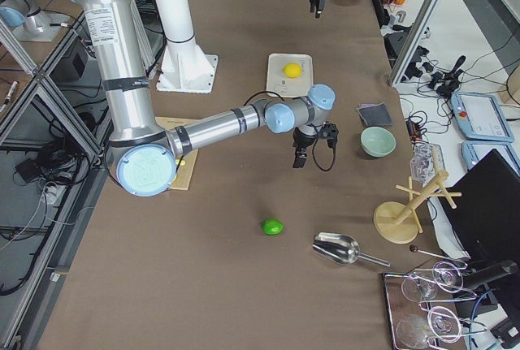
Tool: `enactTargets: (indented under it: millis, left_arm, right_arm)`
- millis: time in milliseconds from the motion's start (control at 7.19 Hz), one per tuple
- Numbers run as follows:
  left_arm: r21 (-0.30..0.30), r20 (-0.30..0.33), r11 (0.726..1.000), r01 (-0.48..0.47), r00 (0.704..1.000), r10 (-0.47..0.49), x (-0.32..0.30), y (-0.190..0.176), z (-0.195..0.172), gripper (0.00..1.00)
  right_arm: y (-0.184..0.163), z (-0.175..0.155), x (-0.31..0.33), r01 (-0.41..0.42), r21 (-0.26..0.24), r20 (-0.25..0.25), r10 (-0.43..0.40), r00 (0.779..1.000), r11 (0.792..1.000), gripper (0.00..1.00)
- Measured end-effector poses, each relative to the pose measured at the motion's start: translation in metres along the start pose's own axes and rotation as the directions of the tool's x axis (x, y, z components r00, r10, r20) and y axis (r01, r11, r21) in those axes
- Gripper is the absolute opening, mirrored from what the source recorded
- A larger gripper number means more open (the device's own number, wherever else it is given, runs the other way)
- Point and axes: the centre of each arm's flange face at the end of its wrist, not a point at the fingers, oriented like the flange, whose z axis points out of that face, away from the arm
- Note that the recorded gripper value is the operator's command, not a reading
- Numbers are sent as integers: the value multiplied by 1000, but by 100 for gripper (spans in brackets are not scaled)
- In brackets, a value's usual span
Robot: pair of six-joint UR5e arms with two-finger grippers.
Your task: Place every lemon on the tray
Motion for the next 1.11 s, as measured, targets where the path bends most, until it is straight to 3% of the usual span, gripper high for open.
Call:
enactTargets:
  millis: [278, 695, 1113]
  left_arm:
    - [19, 77, 994, -111, 991, 110, -61, -3, 10, 97]
    - [13, 125, 979, -206, 971, 203, -106, -12, 10, 97]
    - [10, 129, 977, -213, 969, 210, -111, -14, 11, 97]
  right_arm:
    - [12, 7, 29, 116, 3, -64, -116, 991, 993, 100]
    - [48, 20, 138, 297, -69, -90, -302, 949, 952, 100]
    - [71, 43, 196, 275, -132, -91, -288, 953, 952, 100]
